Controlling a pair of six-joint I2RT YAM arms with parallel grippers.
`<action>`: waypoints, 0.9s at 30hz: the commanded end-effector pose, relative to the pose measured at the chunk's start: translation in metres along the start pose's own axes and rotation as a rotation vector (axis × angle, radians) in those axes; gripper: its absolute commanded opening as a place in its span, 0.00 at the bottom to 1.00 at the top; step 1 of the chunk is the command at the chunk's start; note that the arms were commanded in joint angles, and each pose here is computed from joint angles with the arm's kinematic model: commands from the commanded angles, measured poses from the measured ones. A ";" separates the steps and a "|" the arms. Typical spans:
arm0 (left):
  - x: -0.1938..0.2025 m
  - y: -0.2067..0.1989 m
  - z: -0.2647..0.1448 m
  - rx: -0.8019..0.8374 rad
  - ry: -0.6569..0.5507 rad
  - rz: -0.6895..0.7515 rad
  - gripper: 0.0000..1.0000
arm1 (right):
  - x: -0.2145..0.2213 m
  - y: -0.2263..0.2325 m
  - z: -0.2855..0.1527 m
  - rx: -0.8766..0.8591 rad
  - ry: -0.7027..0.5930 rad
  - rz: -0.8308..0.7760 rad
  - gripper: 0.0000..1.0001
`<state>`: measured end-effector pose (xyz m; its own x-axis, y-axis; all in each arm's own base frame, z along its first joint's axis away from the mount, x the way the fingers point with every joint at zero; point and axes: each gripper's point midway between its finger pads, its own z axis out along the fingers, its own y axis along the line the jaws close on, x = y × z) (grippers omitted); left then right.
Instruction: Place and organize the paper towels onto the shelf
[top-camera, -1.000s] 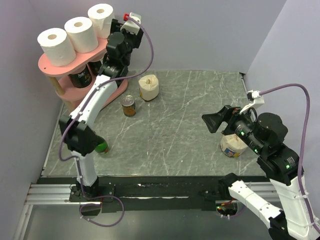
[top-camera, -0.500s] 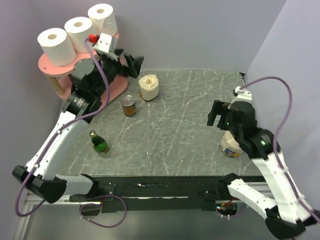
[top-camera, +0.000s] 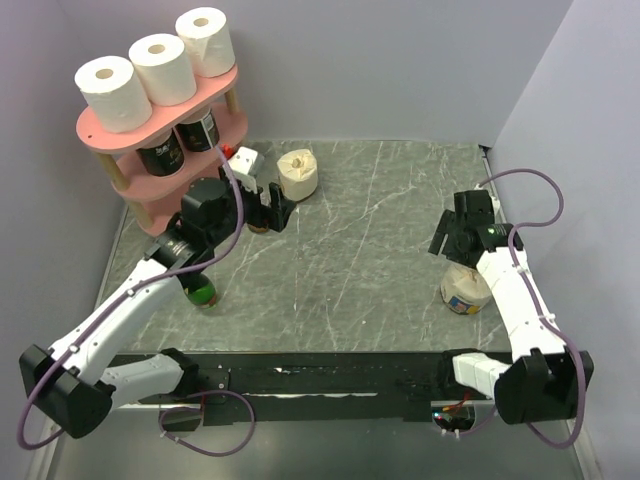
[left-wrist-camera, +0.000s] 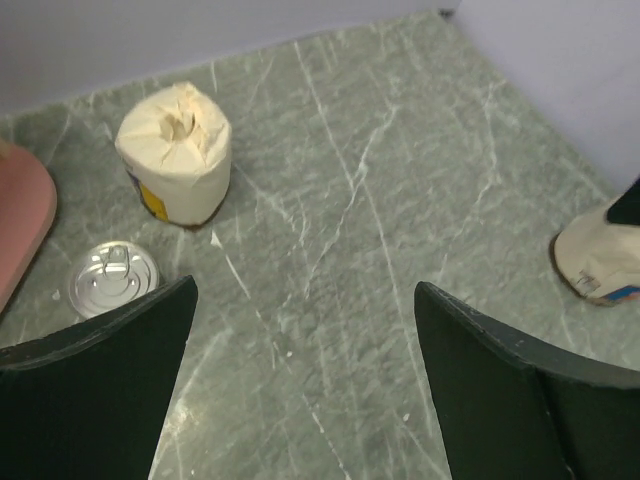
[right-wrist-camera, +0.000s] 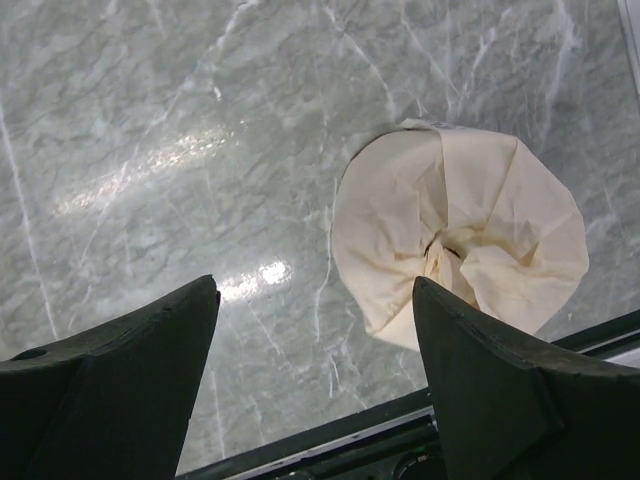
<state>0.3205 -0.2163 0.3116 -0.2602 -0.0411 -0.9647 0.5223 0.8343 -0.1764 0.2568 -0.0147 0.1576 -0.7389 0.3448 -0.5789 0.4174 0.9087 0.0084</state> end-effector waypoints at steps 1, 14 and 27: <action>-0.060 -0.013 -0.026 0.027 -0.198 -0.032 0.96 | -0.009 -0.009 0.018 0.052 0.000 0.069 0.85; -0.065 -0.014 -0.041 0.000 -0.254 -0.044 0.96 | 0.009 -0.016 0.067 0.061 0.090 0.149 0.71; -0.069 0.000 -0.049 -0.080 -0.281 -0.043 0.97 | 0.005 0.065 0.040 -0.270 0.008 -0.046 0.43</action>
<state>0.3002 -0.1970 0.3730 -0.0904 -0.1853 -0.9785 0.4789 0.8534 -0.2058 0.2809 -0.0225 0.0950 -0.7635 0.4208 -0.4899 0.4452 0.8925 0.0728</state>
